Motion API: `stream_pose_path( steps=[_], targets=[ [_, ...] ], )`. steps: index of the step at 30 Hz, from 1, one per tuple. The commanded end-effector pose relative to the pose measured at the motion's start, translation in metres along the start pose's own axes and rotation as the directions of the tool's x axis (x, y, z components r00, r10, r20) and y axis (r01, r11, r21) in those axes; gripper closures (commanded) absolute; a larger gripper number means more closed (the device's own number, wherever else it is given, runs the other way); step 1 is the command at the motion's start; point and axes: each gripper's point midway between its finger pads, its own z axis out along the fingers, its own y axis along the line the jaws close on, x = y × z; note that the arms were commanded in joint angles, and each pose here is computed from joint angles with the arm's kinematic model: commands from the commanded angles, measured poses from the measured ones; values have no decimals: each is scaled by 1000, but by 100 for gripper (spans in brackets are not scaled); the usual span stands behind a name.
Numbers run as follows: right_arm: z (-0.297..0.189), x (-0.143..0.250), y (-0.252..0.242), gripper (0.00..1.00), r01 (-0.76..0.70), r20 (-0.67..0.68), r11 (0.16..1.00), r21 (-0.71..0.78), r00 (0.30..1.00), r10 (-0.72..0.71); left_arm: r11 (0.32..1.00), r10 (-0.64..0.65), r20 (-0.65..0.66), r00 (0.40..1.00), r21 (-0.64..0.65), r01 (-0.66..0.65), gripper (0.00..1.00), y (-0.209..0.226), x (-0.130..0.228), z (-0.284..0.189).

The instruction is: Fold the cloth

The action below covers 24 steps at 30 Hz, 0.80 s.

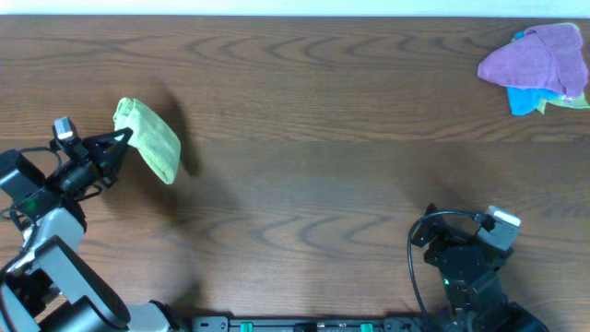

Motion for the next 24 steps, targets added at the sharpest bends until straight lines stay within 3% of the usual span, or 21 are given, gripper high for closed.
stream_pose_path(
  steps=[1, 11, 18, 24],
  targets=[
    [0, -2, -4, 1, -22, 14, 1000, 18, 1000, 22, 996, 92, 12, 996, 2, -92, 95, -7, -7, -2],
    [0, -2, -4, 1, -22, 15, 1000, 18, 1000, 22, 982, 183, 102, 978, -68, -176, 94, 7, -23, -11],
    [0, -2, -4, 1, -22, 14, 1000, 18, 1000, 22, 976, 118, 184, 976, -202, -79, 94, 50, -26, -38],
    [0, -2, -4, 1, -22, 14, 1000, 18, 1000, 22, 961, 119, 178, 977, -268, -68, 94, 67, -19, -41]
  ],
)
